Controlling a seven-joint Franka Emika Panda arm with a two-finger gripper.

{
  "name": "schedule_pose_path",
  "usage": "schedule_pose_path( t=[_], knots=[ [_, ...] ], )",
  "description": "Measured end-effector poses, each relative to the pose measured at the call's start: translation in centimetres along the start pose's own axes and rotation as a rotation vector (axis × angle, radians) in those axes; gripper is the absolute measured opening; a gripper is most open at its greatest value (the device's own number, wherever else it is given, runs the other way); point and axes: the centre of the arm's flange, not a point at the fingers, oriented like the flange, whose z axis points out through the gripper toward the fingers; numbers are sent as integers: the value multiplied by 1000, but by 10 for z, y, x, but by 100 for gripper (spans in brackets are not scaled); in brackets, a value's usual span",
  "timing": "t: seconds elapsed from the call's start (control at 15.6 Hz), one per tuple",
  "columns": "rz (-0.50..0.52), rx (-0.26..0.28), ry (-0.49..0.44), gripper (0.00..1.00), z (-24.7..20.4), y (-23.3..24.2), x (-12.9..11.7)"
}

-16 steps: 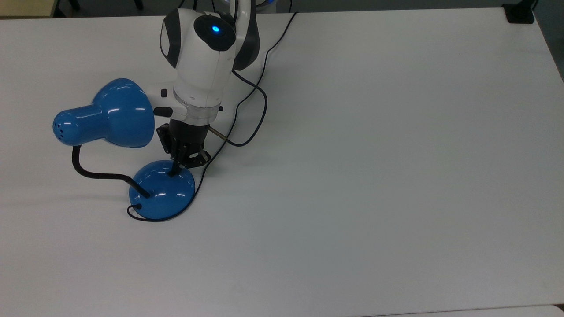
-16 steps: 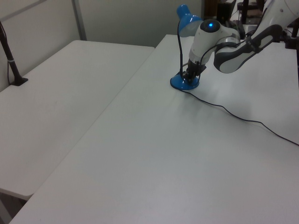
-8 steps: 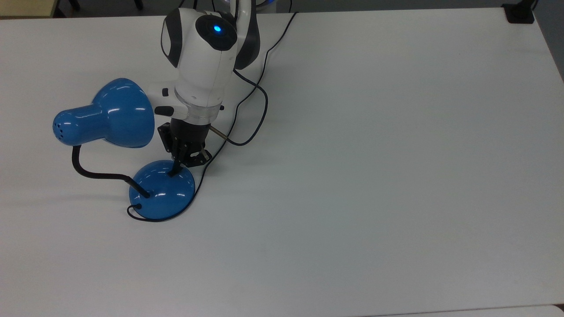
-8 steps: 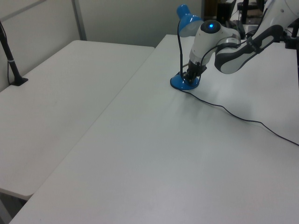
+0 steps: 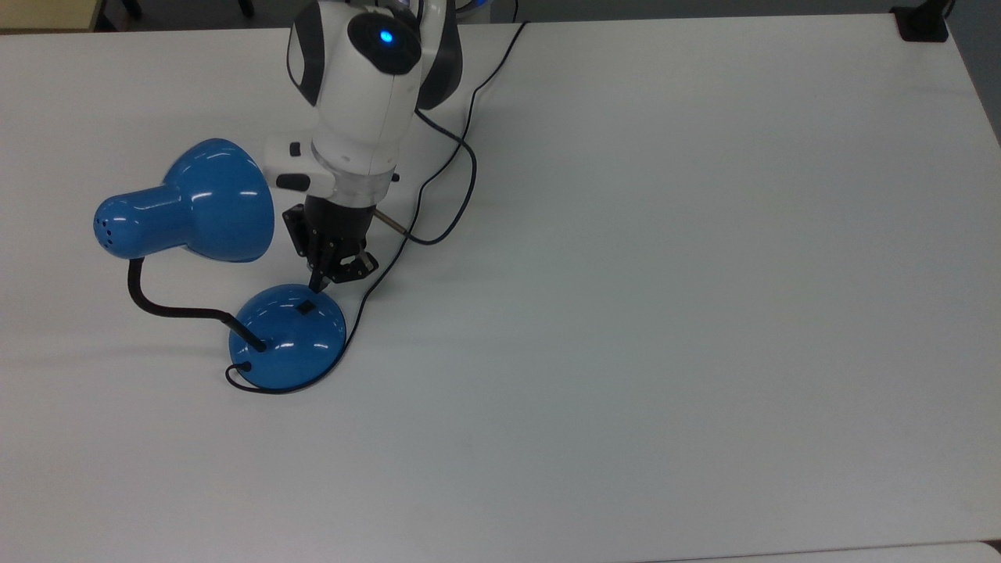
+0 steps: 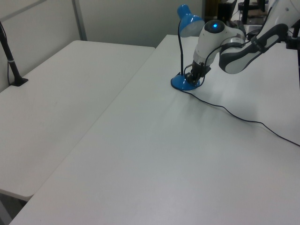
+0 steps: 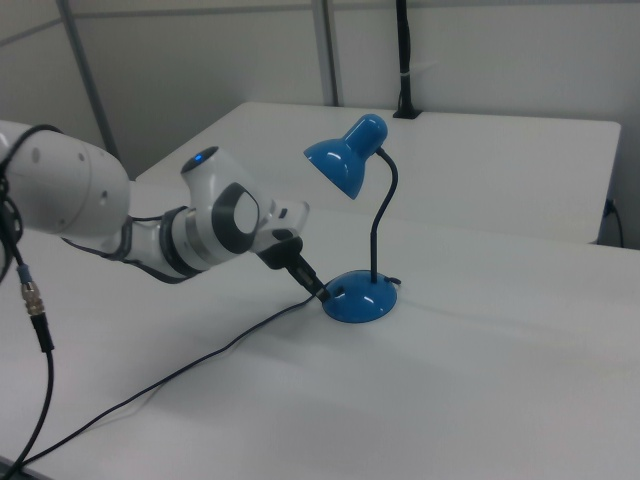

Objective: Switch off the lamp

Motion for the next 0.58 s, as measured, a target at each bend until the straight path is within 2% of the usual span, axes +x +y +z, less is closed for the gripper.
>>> schedule_pose_path(
  t=[0.19, 0.32, 0.38, 0.58],
  knots=[
    [-2, 41, 34, 2, -42, -4, 0],
    [5, 71, 50, 19, -74, -6, -3],
    [14, 70, 38, 26, -87, -7, -7],
    [33, 61, -69, 57, -124, -14, -19]
  ],
)
